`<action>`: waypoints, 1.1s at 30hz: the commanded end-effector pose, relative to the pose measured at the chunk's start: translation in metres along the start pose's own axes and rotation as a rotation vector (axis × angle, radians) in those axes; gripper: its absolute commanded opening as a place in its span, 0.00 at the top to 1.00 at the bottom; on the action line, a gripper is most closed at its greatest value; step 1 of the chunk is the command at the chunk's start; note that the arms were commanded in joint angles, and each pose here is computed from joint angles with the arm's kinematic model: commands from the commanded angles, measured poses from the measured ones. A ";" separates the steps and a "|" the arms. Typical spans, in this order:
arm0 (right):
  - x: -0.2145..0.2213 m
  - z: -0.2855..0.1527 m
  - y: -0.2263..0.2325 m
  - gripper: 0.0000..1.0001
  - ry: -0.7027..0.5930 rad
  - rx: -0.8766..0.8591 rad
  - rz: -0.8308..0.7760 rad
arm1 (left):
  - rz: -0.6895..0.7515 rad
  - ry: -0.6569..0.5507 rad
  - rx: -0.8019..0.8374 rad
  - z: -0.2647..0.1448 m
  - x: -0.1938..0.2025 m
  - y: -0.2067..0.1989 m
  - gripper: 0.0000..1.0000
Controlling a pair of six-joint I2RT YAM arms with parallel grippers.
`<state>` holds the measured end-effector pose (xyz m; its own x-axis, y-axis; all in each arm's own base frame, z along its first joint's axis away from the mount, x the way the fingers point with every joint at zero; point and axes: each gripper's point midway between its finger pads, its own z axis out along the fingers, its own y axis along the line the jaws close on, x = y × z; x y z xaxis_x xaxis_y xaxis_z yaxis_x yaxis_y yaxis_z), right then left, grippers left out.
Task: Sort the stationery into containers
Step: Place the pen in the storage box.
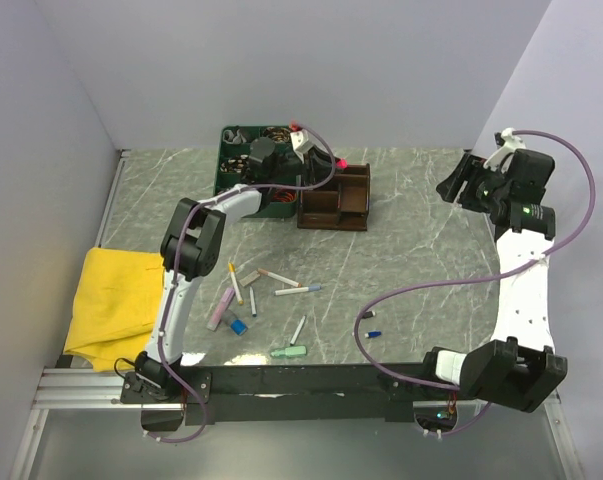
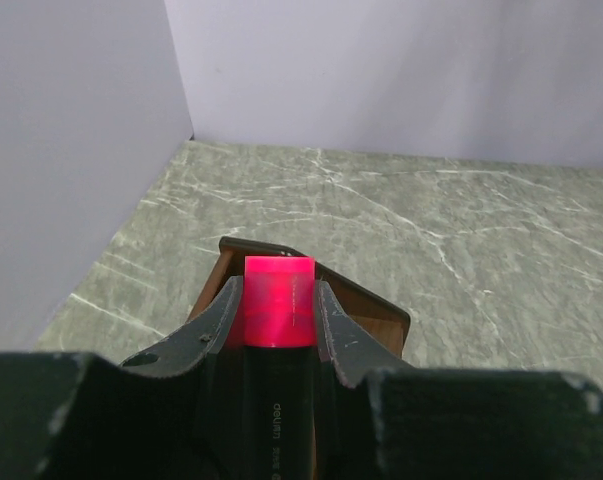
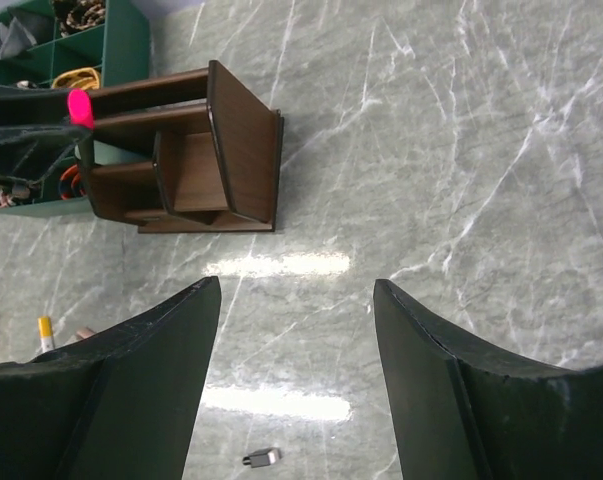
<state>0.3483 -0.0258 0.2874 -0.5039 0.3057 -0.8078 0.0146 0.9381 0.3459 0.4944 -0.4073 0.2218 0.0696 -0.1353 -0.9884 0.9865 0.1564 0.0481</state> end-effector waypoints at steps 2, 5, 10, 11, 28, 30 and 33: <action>-0.022 -0.006 0.004 0.29 -0.036 0.030 -0.073 | 0.064 -0.060 0.038 0.003 -0.017 -0.002 0.99; -0.021 -0.004 0.005 0.29 -0.025 0.033 -0.091 | 0.066 -0.063 0.031 0.000 -0.012 0.003 0.99; -0.021 0.002 0.007 0.29 -0.003 0.035 -0.116 | 0.077 -0.065 0.024 -0.006 -0.003 0.011 0.99; -0.022 0.002 0.006 0.29 -0.004 0.041 -0.124 | 0.077 -0.065 0.022 -0.008 -0.003 0.013 0.99; -0.015 0.019 0.016 0.28 0.043 0.039 -0.172 | 0.081 -0.048 -0.014 -0.040 0.015 0.017 0.94; -0.014 0.021 0.017 0.28 0.044 0.035 -0.174 | 0.090 -0.050 -0.021 -0.044 0.010 0.019 0.93; -0.013 0.022 0.019 0.28 0.049 0.031 -0.176 | 0.088 -0.046 -0.023 -0.049 0.010 0.019 0.85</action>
<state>0.3672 -0.0093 0.2744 -0.5852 0.1572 -0.7955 -0.0305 0.9761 0.2154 0.5075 -0.3722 0.1735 0.0827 -0.1415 -0.9865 0.9814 0.1838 0.0559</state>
